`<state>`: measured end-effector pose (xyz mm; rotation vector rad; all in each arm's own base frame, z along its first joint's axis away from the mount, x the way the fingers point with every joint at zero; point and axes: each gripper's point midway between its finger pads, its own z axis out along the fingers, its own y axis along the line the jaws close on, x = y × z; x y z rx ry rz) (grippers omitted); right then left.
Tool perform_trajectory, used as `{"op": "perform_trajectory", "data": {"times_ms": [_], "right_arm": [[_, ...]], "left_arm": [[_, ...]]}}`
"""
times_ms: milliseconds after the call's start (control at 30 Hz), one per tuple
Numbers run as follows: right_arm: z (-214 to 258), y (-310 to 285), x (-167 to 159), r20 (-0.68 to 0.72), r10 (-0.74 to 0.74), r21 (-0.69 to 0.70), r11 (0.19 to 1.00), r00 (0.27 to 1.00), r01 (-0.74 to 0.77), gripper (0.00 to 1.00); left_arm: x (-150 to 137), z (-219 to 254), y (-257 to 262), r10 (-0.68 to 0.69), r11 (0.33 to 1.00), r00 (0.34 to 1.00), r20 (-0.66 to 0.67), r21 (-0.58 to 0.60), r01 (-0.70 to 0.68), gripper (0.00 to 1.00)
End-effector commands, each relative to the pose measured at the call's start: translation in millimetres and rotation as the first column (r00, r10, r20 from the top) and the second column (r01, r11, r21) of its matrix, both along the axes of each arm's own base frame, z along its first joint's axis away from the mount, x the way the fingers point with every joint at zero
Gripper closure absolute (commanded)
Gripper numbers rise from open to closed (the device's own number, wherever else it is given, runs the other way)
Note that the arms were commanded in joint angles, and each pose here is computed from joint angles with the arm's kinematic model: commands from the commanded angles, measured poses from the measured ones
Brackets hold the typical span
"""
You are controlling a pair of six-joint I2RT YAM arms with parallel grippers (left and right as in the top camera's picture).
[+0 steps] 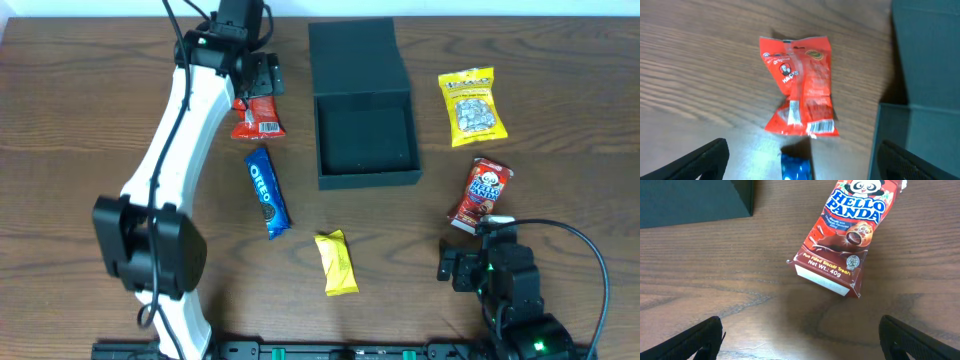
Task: Pack container
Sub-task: 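Reach the left gripper to the red Gula-Gula bag and grasp it, then lift the red bag with the left gripper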
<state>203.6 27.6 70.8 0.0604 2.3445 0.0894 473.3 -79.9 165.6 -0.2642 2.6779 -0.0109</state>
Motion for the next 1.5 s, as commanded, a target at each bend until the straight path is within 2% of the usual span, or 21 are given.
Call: {"op": "perform_trajectory", "data": {"times_ms": [0, 367, 567, 633, 733, 800, 867, 1000, 1033, 1267, 1467], "right_arm": [[0.2, -2.6, 0.3, 0.002, -0.023, 0.01, 1.0, 1.0, 0.023, 0.01], [0.2, -2.6, 0.3, 0.002, -0.023, 0.01, 1.0, 1.0, 0.023, 0.01], [0.2, -2.6, 0.3, 0.002, -0.023, 0.01, 1.0, 1.0, 0.023, 0.01], [0.2, -2.6, 0.3, 0.002, -0.023, 0.01, 1.0, 1.0, 0.023, 0.01], [0.2, -2.6, 0.3, 0.002, -0.023, 0.01, 1.0, 1.0, 0.023, 0.01], [0.2, -2.6, 0.3, 0.002, -0.023, 0.01, 1.0, 1.0, 0.023, 0.01], [0.2, -2.6, 0.3, 0.002, -0.023, 0.01, 1.0, 1.0, 0.023, 0.01], [0.2, -2.6, 0.3, 0.002, -0.023, 0.01, 1.0, 1.0, 0.023, 0.01], [0.2, -2.6, 0.3, 0.002, -0.023, 0.01, 1.0, 1.0, 0.023, 0.01], [0.2, -2.6, 0.3, 0.002, -0.023, 0.01, 1.0, 1.0, 0.023, 0.01], [0.2, -2.6, 0.3, 0.002, -0.023, 0.01, 1.0, 1.0, 0.023, 0.01]], "left_arm": [[11.8, -26.8, -6.1, -0.035, 0.997, 0.998, -0.046, -0.072, 0.032, 0.05], [27.3, -118.9, -8.7, -0.03, 0.994, 0.985, -0.171, -0.107, 0.012, 0.05], [26.3, -135.7, -8.4, -0.018, 0.995, 0.98, -0.199, -0.104, -0.003, 0.05], [26.3, -136.4, -7.9, -0.017, 0.995, 0.98, -0.2, -0.101, -0.003, 0.02], [26.4, -136.4, -7.0, -0.015, 0.995, 0.98, -0.199, -0.096, -0.004, 0.15], [26.4, -136.5, -6.4, -0.018, 0.996, 0.98, -0.199, -0.091, 0.0, 0.18], [26.3, -136.6, -6.8, -0.029, 0.996, 0.98, -0.198, -0.084, 0.013, 0.26], [25.2, -138.0, -1.9, -0.019, 0.999, 0.98, -0.2, -0.047, 0.01, 0.28], [24.2, -139.3, -0.4, -0.015, 0.999, 0.979, -0.204, -0.038, 0.008, 0.32], [18.5, -146.2, 5.9, 0.001, 1.0, 0.973, -0.229, 0.017, 0.003, 0.34], [18.8, -148.4, 3.6, -0.003, 1.0, 0.973, -0.229, 0.019, 0.007, 0.38]]}}
